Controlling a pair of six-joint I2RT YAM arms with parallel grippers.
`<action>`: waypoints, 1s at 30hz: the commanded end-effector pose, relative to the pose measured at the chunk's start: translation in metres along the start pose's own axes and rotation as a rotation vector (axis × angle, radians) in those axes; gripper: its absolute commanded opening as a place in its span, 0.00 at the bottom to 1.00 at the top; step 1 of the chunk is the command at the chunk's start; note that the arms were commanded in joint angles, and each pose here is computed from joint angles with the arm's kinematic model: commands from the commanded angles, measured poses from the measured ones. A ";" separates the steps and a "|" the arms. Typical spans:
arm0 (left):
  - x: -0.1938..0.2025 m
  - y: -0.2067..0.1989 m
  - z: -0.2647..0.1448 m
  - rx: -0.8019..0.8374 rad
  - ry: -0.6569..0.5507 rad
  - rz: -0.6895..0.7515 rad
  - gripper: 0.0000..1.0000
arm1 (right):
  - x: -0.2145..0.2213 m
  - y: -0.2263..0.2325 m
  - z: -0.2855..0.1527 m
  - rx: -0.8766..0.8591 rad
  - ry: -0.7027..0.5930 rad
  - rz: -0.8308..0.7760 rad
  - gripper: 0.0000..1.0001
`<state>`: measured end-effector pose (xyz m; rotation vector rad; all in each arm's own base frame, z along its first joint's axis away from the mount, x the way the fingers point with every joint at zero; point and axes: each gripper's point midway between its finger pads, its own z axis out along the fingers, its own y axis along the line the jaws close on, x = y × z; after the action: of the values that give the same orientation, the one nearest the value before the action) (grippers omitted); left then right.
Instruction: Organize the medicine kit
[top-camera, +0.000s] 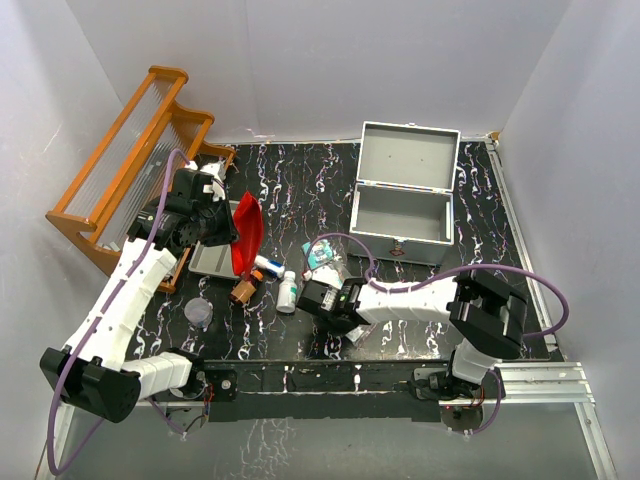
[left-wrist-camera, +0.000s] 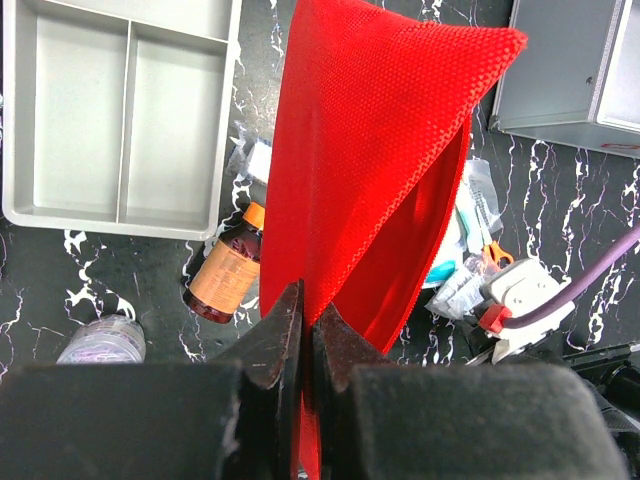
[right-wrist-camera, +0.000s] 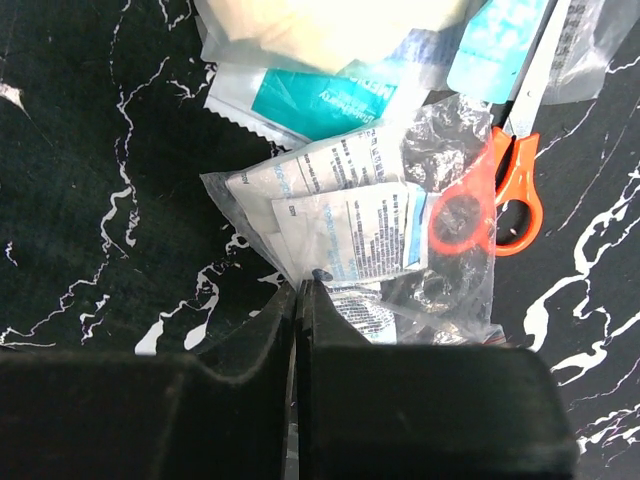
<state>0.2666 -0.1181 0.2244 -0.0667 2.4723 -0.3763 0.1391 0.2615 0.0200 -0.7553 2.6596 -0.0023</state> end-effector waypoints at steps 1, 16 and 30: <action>-0.010 -0.007 -0.016 0.032 -0.043 -0.003 0.00 | -0.024 0.003 -0.012 -0.006 -0.095 0.087 0.00; 0.002 -0.036 -0.007 0.198 0.013 -0.013 0.00 | -0.094 0.004 -0.099 -0.291 -0.479 0.575 0.00; 0.010 -0.075 0.007 0.437 0.056 -0.095 0.00 | -0.176 -0.009 -0.226 -0.599 -0.878 0.769 0.00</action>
<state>0.2604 -0.1772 0.2201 -0.0184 2.4516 -0.8231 0.1858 0.3072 0.2163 0.0964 2.1190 0.9036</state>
